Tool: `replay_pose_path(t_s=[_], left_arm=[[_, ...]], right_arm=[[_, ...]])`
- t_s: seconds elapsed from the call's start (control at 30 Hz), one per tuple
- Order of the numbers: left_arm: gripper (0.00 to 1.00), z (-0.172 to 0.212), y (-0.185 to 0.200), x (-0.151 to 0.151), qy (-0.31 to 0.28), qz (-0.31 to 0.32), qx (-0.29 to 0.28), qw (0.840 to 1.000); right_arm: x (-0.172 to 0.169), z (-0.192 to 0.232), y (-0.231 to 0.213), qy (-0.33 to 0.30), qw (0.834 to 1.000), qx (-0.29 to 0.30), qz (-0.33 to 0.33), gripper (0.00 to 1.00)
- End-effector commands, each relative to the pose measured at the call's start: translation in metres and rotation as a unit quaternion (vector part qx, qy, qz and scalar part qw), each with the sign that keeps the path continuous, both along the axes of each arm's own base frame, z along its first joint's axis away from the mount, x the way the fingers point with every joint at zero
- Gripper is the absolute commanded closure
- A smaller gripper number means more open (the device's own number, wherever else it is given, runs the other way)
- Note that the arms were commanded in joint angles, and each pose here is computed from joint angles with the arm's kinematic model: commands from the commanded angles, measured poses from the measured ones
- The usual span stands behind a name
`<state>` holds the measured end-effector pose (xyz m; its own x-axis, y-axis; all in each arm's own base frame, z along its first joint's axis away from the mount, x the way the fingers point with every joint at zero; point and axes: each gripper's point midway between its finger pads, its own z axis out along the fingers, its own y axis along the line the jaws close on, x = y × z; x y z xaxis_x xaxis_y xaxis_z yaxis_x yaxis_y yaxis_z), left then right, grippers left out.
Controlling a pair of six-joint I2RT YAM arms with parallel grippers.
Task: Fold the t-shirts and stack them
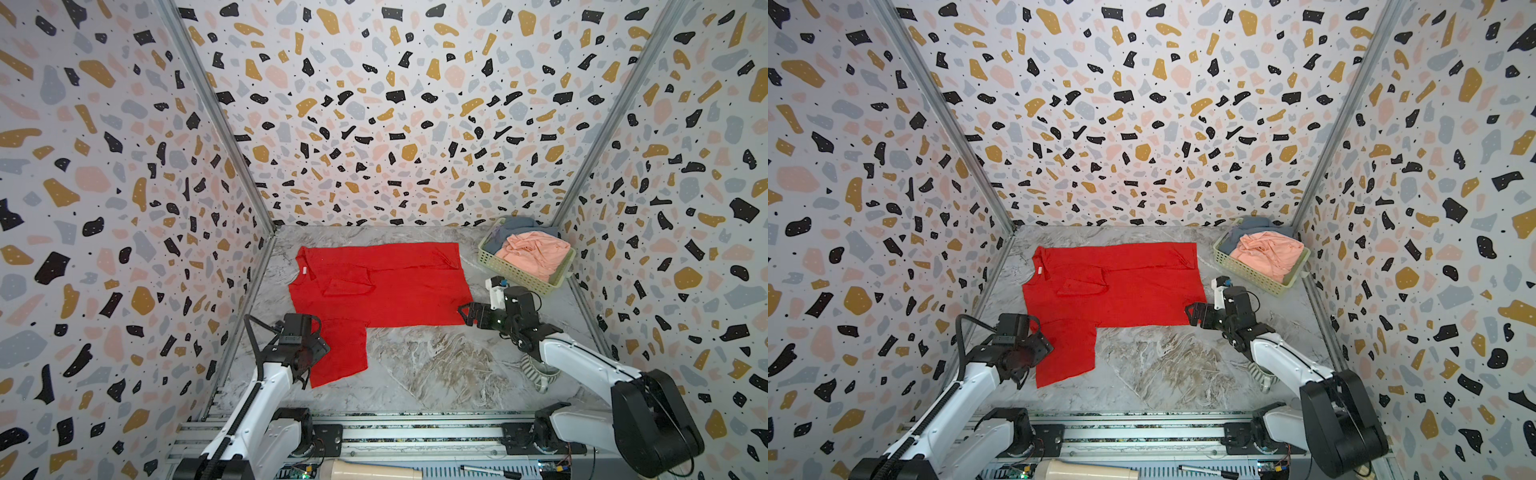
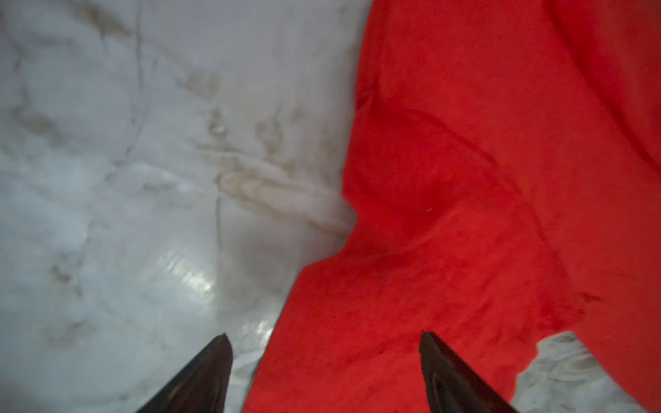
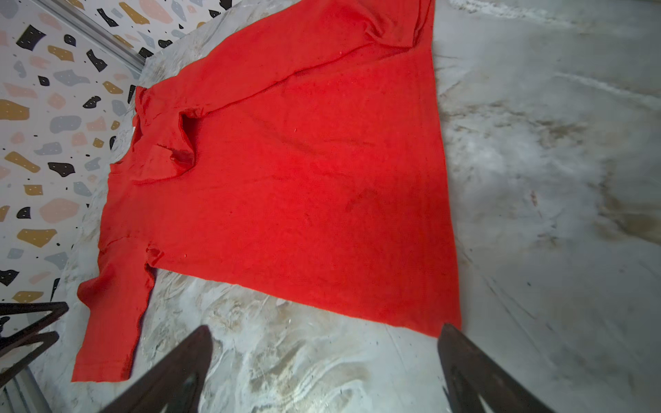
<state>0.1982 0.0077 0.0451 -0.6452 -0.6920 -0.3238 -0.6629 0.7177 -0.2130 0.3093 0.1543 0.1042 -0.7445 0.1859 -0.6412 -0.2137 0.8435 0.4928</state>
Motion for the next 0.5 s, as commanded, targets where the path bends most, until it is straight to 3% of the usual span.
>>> replay_pose_path(t_s=[0.0, 0.17, 0.47], left_arm=[[0.2, -0.008, 0.001, -0.024, 0.056, 0.027, 0.007, 0.998], [0.23, -0.016, -0.007, -0.046, 0.118, -0.001, 0.009, 0.993], [0.33, -0.018, -0.026, -0.055, 0.089, 0.034, -0.057, 0.994]], right_arm=[[-0.009, -0.012, -0.017, 0.019, 0.999, -0.002, -0.026, 0.02], [-0.01, -0.015, -0.026, 0.016, 0.999, 0.001, -0.038, 0.02], [0.001, -0.015, -0.028, 0.015, 0.999, -0.004, -0.04, 0.03]])
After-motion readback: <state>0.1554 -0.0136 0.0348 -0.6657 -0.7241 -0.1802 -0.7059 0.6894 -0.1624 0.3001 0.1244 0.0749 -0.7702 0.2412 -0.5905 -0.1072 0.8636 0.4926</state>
